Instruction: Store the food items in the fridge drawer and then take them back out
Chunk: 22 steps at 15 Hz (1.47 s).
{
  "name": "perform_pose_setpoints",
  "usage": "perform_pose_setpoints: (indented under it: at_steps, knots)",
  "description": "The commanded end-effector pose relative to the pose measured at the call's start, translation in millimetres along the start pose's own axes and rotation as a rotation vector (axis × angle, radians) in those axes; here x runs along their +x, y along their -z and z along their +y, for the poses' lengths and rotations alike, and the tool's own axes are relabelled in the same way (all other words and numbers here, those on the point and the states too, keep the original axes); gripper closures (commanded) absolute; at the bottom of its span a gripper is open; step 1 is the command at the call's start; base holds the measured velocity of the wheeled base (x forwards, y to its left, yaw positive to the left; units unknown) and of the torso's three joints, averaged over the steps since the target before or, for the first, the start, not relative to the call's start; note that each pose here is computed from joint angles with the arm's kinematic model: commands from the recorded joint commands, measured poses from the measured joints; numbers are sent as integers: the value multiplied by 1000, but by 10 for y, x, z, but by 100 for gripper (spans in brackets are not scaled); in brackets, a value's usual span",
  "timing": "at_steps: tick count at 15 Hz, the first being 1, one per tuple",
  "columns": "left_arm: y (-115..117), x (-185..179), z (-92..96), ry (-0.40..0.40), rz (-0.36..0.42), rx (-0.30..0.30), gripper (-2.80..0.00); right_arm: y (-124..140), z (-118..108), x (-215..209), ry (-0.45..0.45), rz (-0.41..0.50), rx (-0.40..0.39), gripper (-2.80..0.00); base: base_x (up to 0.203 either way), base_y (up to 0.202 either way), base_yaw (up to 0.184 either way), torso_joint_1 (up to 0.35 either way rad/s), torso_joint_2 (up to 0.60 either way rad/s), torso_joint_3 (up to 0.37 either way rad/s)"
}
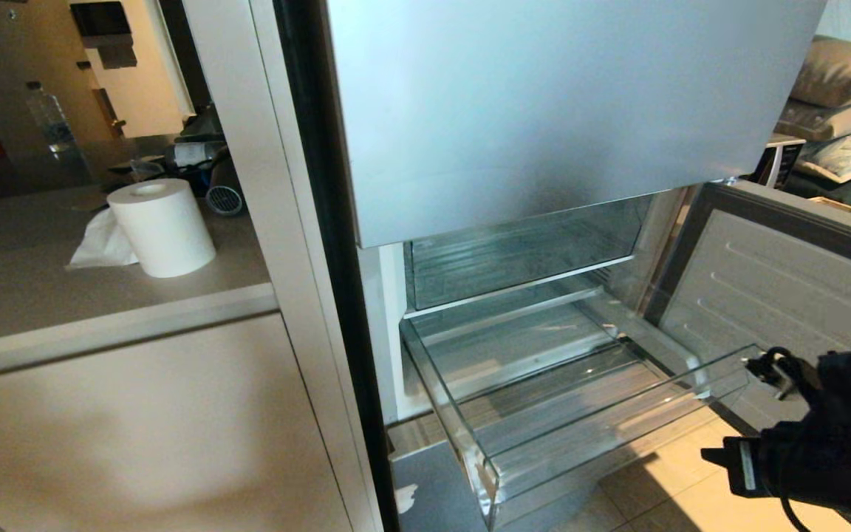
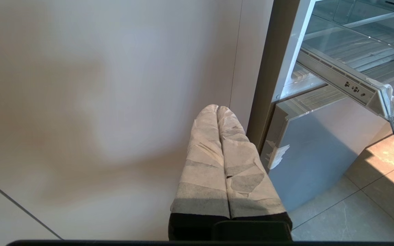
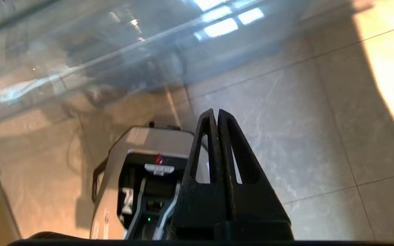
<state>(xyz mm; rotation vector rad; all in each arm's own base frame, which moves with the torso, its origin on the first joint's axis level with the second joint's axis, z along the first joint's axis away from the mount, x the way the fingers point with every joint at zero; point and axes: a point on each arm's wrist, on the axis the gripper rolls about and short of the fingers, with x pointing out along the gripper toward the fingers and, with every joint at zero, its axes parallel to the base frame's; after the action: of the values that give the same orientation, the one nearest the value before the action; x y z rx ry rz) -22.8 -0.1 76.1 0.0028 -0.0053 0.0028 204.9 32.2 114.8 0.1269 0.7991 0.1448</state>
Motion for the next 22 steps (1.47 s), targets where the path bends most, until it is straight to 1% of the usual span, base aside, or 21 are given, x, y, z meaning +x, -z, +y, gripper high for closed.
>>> perform_pose_setpoints:
  at_steps: [1, 6, 7, 8, 10, 12, 13, 15, 17, 20, 22]
  knots:
    - [4, 0, 0, 0, -1, 0, 0, -113, 35, 412, 2, 87, -3, 0, 0, 0, 0, 0, 0, 0]
    - [4, 0, 0, 0, -1, 0, 0, -457, 95, 836, -15, 59, 4, 0, 0, 0, 0, 0, 0, 0]
    - [4, 0, 0, 0, -1, 0, 0, -522, 107, 923, -21, 36, 9, 0, 0, 0, 0, 0, 0, 0]
    - [4, 0, 0, 0, -1, 0, 0, -612, 140, 1013, -36, -18, 27, 0, 0, 0, 0, 0, 0, 0]
    - [4, 0, 0, 0, -1, 0, 0, -857, 262, 1154, -97, -183, 133, 0, 0, 0, 0, 0, 0, 0]
    - [4, 0, 0, 0, -1, 0, 0, -1019, 375, 1185, -154, -335, 229, 0, 0, 0, 0, 0, 0, 0]
    - [4, 0, 0, 0, -1, 0, 0, -1035, 427, 1176, -167, -379, 266, 0, 0, 0, 0, 0, 0, 0]
    - [4, 0, 0, 0, -1, 0, 0, -1000, 483, 1135, -169, -405, 290, 0, 0, 0, 0, 0, 0, 0]
    - [4, 0, 0, 0, -1, 0, 0, -941, 503, 971, -179, -407, 283, 0, 0, 0, 0, 0, 0, 0]
    - [4, 0, 0, 0, -1, 0, 0, -776, 513, 688, -182, -397, 261, 0, 0, 0, 0, 0, 0, 0]
    - [4, 0, 0, 0, -1, 0, 0, -669, 482, 258, -188, -430, 232, 0, 0, 0, 0, 0, 0, 0]
